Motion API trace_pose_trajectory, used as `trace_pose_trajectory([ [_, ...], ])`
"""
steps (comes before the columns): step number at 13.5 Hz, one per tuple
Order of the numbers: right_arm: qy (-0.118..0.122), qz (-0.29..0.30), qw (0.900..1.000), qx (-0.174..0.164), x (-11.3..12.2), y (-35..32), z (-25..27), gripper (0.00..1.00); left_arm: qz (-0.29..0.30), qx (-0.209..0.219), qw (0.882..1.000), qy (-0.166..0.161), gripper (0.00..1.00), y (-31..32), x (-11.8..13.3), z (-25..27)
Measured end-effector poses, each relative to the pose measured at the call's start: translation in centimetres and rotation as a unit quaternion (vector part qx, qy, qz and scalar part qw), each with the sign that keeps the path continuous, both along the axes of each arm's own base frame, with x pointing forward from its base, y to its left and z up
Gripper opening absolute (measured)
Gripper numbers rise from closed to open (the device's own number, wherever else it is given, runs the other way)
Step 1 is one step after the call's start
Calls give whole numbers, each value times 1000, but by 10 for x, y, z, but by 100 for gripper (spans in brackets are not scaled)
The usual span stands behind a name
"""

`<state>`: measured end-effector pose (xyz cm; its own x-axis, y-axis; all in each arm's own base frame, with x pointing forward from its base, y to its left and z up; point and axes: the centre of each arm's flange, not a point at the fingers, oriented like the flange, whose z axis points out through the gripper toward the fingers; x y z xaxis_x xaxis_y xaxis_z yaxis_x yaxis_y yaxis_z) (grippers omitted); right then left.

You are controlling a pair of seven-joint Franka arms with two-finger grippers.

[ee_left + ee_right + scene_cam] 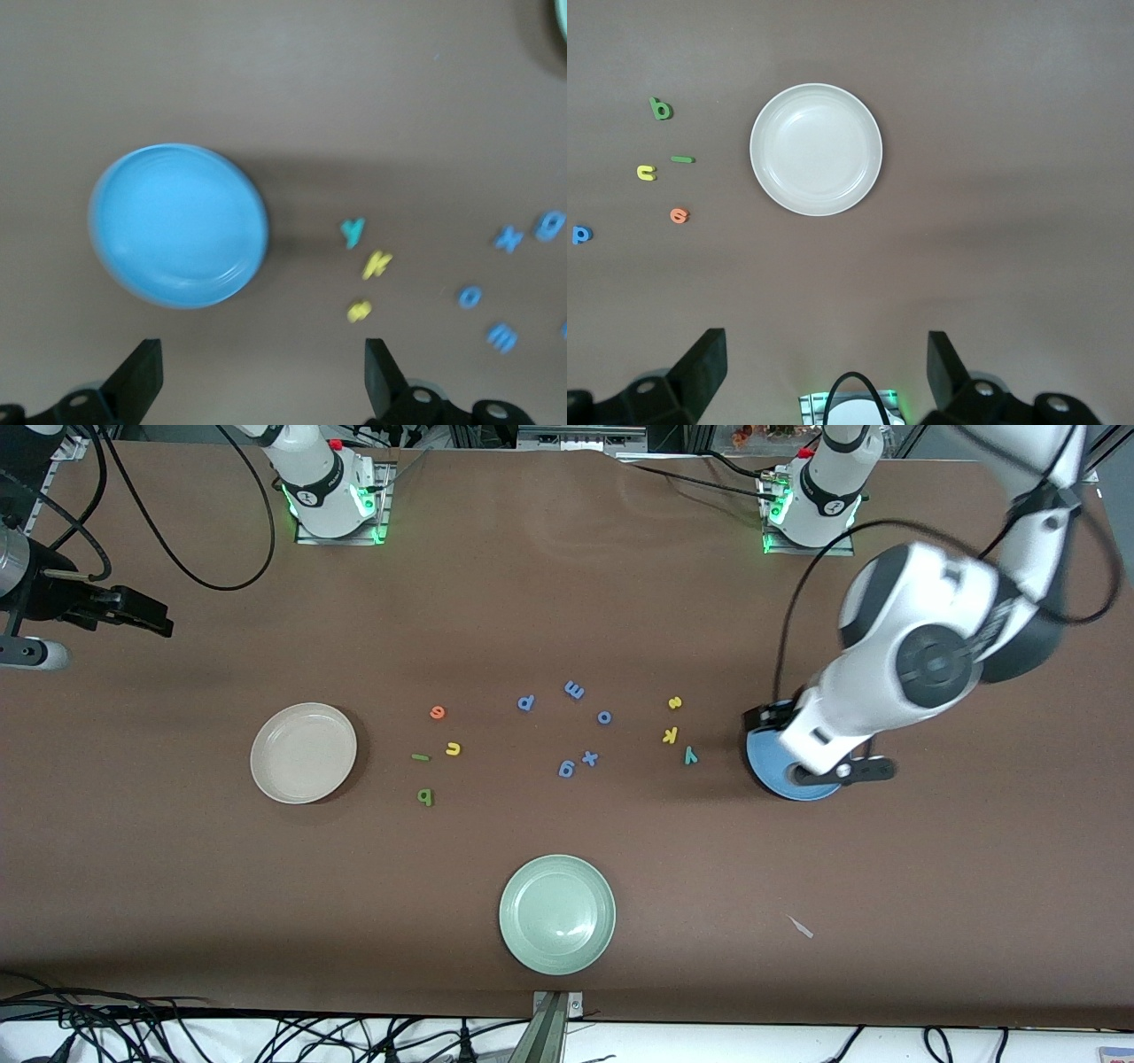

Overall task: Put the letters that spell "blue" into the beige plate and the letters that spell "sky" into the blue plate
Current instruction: 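Reach the left gripper to the green letter y and grasp it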

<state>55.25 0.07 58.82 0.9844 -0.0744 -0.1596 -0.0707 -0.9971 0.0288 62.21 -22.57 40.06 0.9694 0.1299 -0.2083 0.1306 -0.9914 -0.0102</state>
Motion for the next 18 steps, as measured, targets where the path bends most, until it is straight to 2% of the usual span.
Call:
trace_pose_trajectory([
  [3,0,0,1000,0,0,0,0,100,49,14,999,13,100,-61,-7,-74],
  [5,0,-1,1000,0,0,-1,0,100,56,19,998,22,100,-78,-12,-108],
  [10,0,-1,1000,0,0,-1,0,100,46,14,999,20,100,-63,-19,-162],
  [13,1,-2,1000,0,0,-3,-1,100,38,4,999,6,100,-61,-26,-182],
  [15,1,-3,1000,0,1,-3,-1,100,31,-2,1000,-2,97,-62,-33,-197],
  [16,1,-3,1000,-1,1,-3,-1,100,24,-4,1000,-4,89,-62,-36,-204],
  [17,1,-3,1000,-1,1,-3,-1,100,18,-7,1000,-5,88,-62,-38,-209],
  [18,1,-3,1000,-1,1,-4,-1,100,14,-7,1000,-6,81,-62,-38,-213],
])
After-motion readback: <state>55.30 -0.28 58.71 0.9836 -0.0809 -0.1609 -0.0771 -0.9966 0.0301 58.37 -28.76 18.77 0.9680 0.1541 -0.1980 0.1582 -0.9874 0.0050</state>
